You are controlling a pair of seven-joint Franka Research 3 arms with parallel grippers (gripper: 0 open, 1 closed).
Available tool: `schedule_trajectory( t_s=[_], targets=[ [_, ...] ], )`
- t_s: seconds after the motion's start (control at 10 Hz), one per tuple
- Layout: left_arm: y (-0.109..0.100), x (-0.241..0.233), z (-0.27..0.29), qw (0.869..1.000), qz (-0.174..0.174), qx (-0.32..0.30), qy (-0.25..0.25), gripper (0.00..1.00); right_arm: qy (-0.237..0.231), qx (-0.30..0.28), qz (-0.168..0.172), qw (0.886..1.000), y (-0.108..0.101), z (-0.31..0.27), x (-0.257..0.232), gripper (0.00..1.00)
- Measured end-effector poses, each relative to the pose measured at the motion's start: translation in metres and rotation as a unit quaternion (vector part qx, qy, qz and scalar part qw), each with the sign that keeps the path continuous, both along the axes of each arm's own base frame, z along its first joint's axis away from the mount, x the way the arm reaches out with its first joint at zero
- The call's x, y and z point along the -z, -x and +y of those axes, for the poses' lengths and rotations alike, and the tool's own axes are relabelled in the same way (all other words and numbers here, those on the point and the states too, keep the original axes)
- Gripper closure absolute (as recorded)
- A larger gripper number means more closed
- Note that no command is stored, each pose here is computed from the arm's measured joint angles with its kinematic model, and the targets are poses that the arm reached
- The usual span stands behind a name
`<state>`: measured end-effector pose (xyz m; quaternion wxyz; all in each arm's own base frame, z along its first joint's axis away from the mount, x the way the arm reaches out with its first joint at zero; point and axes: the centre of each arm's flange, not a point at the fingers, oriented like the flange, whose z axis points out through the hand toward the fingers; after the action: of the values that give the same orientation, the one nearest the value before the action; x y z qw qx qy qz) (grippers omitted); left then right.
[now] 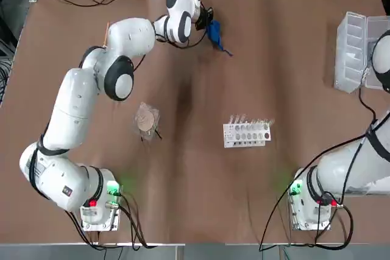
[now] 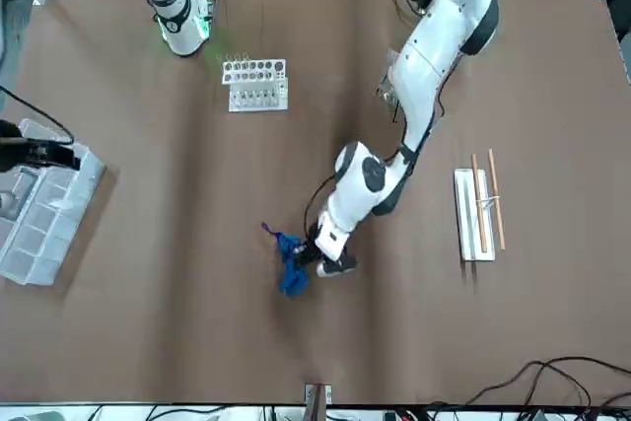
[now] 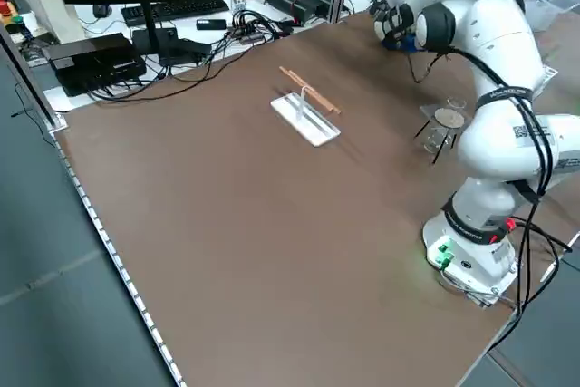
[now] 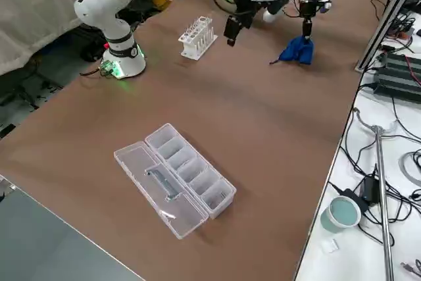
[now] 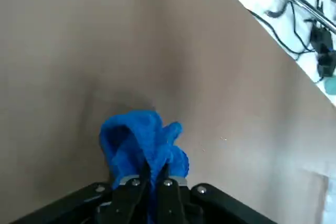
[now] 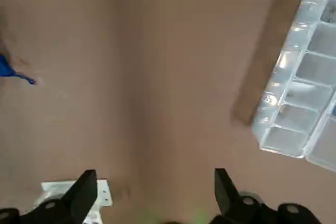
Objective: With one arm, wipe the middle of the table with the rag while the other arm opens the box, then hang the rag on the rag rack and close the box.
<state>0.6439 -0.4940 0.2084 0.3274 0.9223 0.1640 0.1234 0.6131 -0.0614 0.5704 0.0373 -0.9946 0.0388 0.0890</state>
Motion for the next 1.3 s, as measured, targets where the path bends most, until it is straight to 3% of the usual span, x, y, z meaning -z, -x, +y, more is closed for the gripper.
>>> schedule_trajectory(
  t_s=[0.4,0.6,1.1,1.3],
  targets=[
    [-0.003,0.011,0.006,1.0,-0.01,0.007,-0.021,0.94,-0.006,0.009,-0.032,0.999,0.021,-0.005,-0.007,0.01],
    [0.029,0.018,-0.031,0.998,-0.014,0.047,-0.027,0.94,-0.008,0.006,-0.039,0.999,0.033,-0.001,-0.017,0.01],
    [0.137,0.016,-0.137,0.989,-0.023,0.145,-0.026,0.94,-0.009,0.005,-0.038,0.999,0.038,0.0,-0.019,0.01],
    [0.156,0.014,-0.154,0.987,-0.026,0.16,-0.024,0.94,-0.002,0.004,-0.038,0.999,0.039,-0.001,-0.02,0.01]
  ],
)
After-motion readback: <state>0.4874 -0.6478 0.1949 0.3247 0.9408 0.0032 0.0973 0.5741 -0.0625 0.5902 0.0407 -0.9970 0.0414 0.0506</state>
